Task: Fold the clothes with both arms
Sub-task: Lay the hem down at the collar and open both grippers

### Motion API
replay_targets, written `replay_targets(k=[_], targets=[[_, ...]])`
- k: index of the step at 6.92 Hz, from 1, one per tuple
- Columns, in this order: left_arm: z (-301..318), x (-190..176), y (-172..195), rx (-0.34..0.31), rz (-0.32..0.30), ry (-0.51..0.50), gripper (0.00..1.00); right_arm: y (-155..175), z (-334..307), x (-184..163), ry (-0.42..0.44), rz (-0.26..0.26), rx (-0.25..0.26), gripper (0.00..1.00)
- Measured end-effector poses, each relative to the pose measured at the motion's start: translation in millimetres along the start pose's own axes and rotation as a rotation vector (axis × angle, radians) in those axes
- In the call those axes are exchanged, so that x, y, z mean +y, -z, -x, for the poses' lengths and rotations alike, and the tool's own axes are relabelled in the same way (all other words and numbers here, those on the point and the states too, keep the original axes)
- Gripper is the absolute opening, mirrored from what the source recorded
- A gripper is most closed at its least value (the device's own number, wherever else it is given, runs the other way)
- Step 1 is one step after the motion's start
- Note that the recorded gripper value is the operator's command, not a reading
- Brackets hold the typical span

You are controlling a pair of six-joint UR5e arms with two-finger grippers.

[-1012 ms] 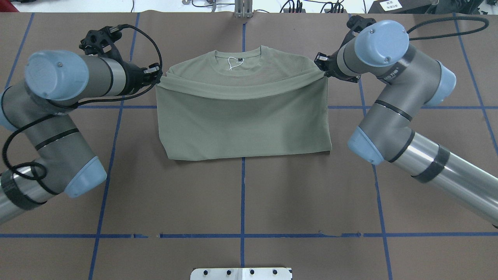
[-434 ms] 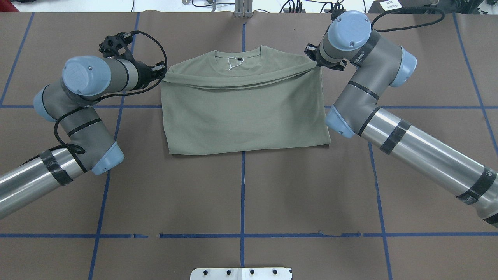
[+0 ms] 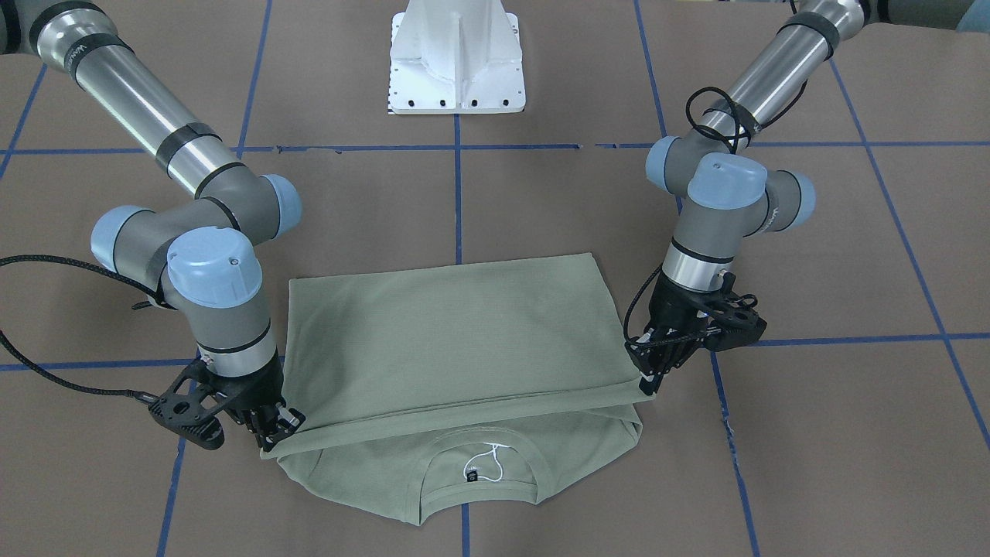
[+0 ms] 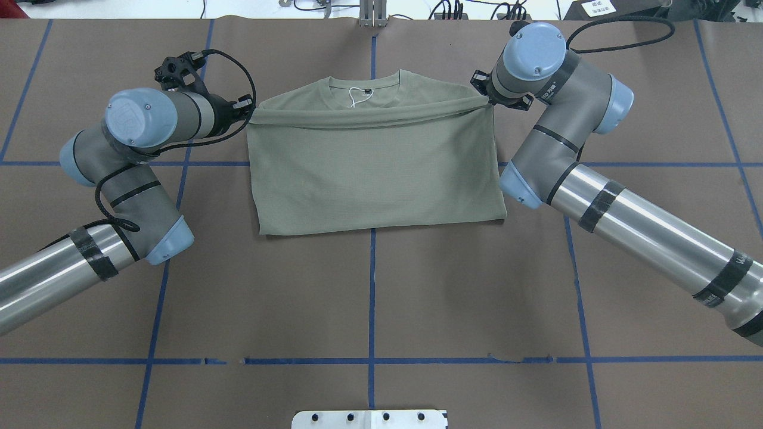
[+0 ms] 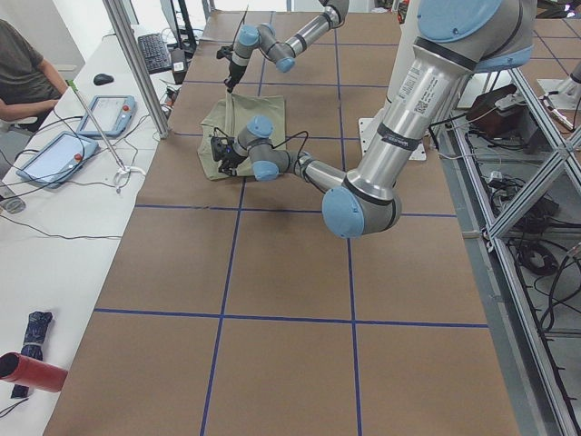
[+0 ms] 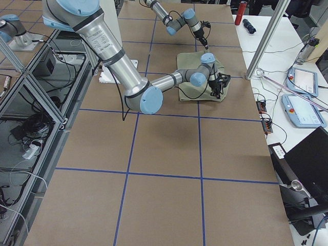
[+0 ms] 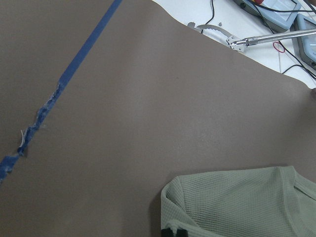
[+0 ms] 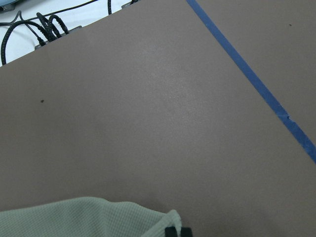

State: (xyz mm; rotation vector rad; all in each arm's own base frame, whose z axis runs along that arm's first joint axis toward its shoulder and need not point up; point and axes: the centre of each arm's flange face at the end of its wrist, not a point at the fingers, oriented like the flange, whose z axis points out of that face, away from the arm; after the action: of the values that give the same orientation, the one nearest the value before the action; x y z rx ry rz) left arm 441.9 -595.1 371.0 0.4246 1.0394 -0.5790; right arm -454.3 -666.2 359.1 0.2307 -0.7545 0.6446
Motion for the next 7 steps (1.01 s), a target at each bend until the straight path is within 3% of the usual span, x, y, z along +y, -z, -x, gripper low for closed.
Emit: replay_targets(k=[1,2,3,4,5,7], targets=[[-1.9,-0.2,0.0,0.003,-0.001,0.0,0.0,-0.4,2.7,0.3,0.0,0.001,0.0,0.0],[-2.3,-0.7,0.7,0.009,-0.002,0.0,0.04,-2.4,3.5,1.0,0.0,0.003,0.003,0.09],[-1.3,-1.8,2.2,0.024,-0.005,-0.005,0.16,-3.0,4.6,1.2,0.0,0.003,0.004,0.38],[0.1,-2.4,3.8,0.039,-0.007,-0.016,0.39,-2.8,5.6,1.6,0.001,0.004,0.004,0.46],[1.3,-2.4,4.4,0.046,-0.008,-0.023,0.51,-1.6,7.3,1.7,0.002,0.004,0.001,0.52],[5.2,-1.4,6.1,0.063,-0.007,-0.028,0.55,7.8,13.8,2.6,0.003,0.006,-0.02,0.65]])
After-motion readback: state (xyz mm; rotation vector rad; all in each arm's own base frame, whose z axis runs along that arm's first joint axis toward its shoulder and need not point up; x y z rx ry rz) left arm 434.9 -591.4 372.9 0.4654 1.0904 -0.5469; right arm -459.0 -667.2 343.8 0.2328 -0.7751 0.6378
